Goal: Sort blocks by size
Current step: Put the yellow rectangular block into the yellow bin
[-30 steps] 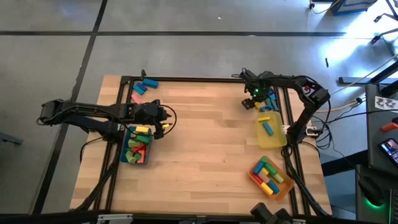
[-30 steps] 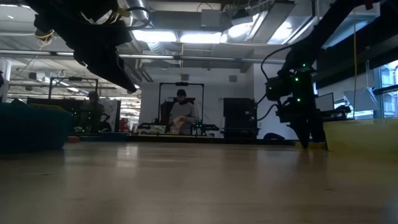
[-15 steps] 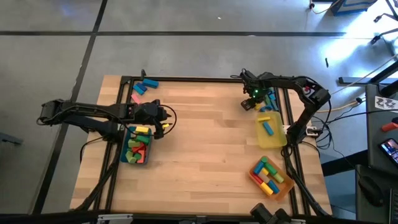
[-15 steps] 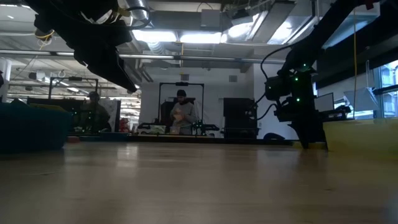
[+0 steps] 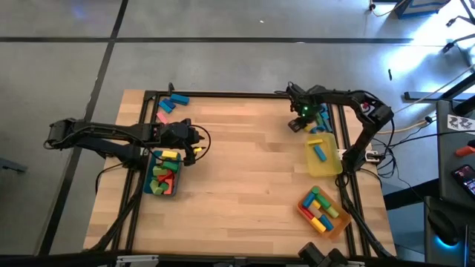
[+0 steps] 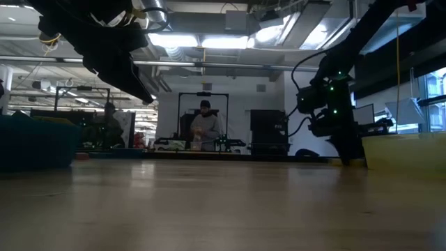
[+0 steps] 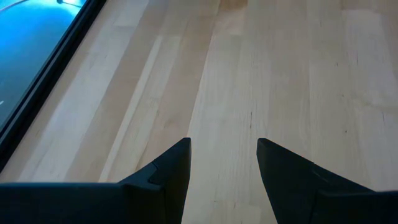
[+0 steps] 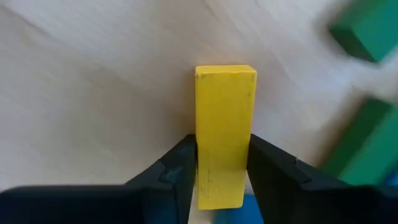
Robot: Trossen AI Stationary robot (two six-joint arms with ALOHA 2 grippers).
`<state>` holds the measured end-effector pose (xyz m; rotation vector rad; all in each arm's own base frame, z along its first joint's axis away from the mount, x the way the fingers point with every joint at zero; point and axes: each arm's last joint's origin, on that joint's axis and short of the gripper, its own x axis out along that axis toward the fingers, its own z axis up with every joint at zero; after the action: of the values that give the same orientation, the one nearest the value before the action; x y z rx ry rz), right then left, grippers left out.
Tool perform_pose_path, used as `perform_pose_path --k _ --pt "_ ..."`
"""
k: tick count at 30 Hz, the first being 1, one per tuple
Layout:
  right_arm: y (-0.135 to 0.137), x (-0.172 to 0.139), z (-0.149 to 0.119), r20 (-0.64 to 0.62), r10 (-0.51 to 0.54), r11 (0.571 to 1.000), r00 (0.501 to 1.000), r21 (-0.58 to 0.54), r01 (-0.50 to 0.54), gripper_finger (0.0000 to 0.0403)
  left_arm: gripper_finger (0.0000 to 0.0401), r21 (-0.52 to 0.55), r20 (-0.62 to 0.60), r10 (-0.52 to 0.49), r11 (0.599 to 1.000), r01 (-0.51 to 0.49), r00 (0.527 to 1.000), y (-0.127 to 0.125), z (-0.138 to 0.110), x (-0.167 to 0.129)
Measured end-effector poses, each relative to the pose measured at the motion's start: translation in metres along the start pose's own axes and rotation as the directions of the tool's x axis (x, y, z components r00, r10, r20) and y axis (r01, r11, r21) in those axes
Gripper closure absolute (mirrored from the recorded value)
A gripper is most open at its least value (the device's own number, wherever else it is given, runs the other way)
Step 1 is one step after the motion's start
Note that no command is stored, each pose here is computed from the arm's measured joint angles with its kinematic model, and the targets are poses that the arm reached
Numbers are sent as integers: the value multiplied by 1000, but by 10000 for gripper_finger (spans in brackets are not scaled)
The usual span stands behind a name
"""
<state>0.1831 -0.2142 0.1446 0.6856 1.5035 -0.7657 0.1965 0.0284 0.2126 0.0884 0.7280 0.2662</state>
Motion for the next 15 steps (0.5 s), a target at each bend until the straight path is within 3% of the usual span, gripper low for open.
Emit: perform_pose_path --k 7,15 --pt "-2 -20 -2 10 -1 1000 1000 -4 1 291 232 0 0 0 1000 0 1000 0 0 0" --pt "-4 -62 -18 75 49 999 996 10 -50 268 232 0 0 0 1000 0 1000 0 0 0"
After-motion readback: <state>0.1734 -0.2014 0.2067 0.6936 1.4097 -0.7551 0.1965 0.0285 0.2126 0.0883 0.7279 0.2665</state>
